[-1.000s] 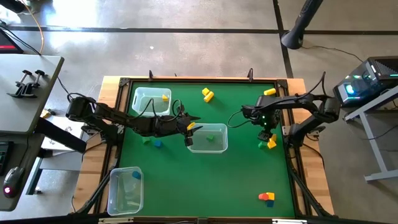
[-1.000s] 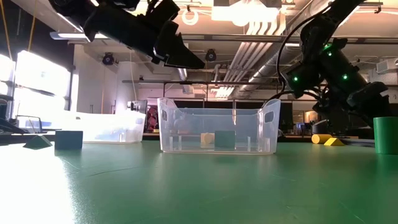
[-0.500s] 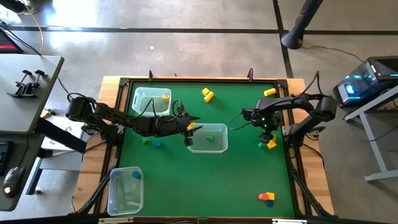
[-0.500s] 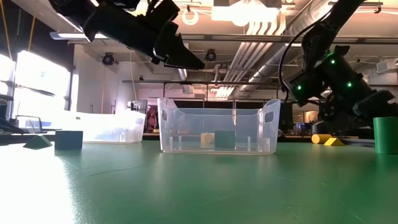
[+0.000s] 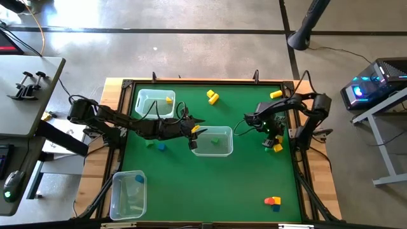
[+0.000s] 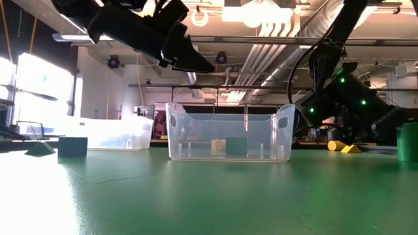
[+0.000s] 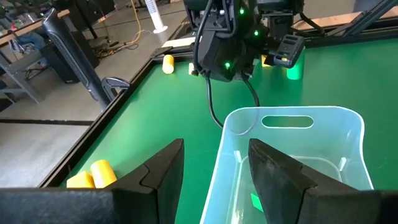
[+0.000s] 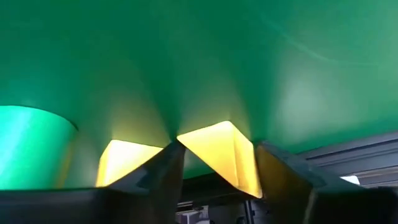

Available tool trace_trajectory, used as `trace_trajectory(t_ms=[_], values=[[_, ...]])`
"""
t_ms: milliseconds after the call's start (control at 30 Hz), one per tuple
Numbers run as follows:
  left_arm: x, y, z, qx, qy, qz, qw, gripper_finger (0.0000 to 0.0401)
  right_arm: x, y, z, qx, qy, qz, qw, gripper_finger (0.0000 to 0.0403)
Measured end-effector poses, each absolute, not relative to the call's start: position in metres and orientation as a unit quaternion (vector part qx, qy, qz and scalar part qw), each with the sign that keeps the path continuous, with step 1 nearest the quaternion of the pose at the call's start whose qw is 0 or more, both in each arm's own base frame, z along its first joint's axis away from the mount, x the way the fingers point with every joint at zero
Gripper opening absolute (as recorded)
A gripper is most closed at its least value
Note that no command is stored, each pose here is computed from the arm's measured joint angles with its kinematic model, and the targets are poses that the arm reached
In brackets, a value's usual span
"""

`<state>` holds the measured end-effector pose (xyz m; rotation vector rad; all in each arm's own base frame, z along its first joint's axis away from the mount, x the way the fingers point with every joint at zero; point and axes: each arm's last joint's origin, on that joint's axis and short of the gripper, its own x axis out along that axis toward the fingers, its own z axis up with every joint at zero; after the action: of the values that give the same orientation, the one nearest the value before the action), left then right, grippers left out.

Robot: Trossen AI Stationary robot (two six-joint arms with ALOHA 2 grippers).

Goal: Sort blocks by size
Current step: Put the yellow triangular block into the top left transparent bin

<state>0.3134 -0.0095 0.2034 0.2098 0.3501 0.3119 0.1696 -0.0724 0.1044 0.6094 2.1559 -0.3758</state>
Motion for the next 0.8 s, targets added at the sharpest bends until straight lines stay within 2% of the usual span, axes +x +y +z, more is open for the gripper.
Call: trace_trajectory(t_ms=[167,267,367,633,800], values=[[0.313,-0.009,0.203,0.104,0.173,0.154,0.967,0.0168,0.168,-0.072,0.106,0.240,0.865,-0.150,0.414,0.0111],[0.314,-0.010,0.204,0.104,0.173,0.154,0.967,0.0168,0.166,-0.071,0.109,0.238,0.868,-0.151,0.409,0.0082],[0.313,-0.009,0.203,0.104,0.173,0.154,0.967,0.0168,0.168,-0.073,0.115,0.227,0.865,-0.158,0.419,0.0073],[0.314,-0.009,0.204,0.104,0.173,0.154,0.967,0.0168,0.185,-0.086,0.142,0.182,0.822,-0.212,0.497,0.0062],[0.314,-0.009,0.204,0.103,0.173,0.155,0.967,0.0168,0.187,-0.095,0.160,0.189,0.787,-0.222,0.543,0.0029]])
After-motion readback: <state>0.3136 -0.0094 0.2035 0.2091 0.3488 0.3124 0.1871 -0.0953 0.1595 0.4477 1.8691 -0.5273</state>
